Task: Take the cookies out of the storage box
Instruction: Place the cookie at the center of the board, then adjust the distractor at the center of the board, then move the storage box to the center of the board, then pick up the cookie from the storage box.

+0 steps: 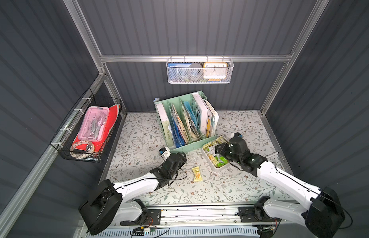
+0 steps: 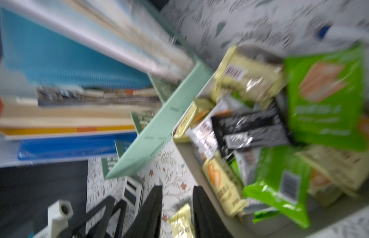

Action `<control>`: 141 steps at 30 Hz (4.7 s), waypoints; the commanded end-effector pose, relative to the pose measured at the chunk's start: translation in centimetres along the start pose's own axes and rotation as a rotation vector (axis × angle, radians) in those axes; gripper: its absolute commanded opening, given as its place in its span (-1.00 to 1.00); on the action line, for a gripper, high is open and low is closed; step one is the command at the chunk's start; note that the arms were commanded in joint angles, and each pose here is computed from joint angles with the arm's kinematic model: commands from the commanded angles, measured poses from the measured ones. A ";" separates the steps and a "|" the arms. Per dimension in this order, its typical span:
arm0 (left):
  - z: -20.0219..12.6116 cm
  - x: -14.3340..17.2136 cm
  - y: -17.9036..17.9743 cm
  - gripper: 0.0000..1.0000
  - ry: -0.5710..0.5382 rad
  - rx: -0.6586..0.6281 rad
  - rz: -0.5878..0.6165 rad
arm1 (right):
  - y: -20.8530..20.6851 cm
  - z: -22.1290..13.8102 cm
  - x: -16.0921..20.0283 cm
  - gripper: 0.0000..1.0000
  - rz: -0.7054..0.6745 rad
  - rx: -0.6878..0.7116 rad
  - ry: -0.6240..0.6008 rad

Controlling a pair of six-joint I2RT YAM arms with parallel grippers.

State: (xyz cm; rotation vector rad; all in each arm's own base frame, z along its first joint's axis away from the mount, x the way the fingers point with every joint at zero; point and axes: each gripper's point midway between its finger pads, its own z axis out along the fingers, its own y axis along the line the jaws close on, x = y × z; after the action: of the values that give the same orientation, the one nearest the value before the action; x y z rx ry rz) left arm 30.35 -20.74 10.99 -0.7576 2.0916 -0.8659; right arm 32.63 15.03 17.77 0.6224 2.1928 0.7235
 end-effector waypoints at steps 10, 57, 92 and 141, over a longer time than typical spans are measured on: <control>2.0 0.5 -3.4 0.16 0.012 0.102 0.062 | -1.0 7.8 -5.4 -0.24 0.120 -0.049 0.225; 8.3 8.8 -6.1 0.18 0.189 0.095 0.037 | 0.6 10.5 -8.7 -0.34 0.121 -0.089 0.214; 11.9 10.8 -12.6 -0.16 0.133 0.064 0.301 | -9.5 -3.1 1.2 -0.14 -0.132 0.272 0.293; -0.3 1.6 -1.5 0.13 -0.086 0.007 0.041 | -8.1 6.3 -0.2 0.32 -1.386 0.241 0.745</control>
State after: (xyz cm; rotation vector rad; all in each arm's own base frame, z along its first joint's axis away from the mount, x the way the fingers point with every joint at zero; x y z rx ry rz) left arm 29.45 -22.65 10.65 -0.7202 2.0569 -0.7530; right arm 36.15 11.29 9.45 -1.1636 2.6090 -0.1419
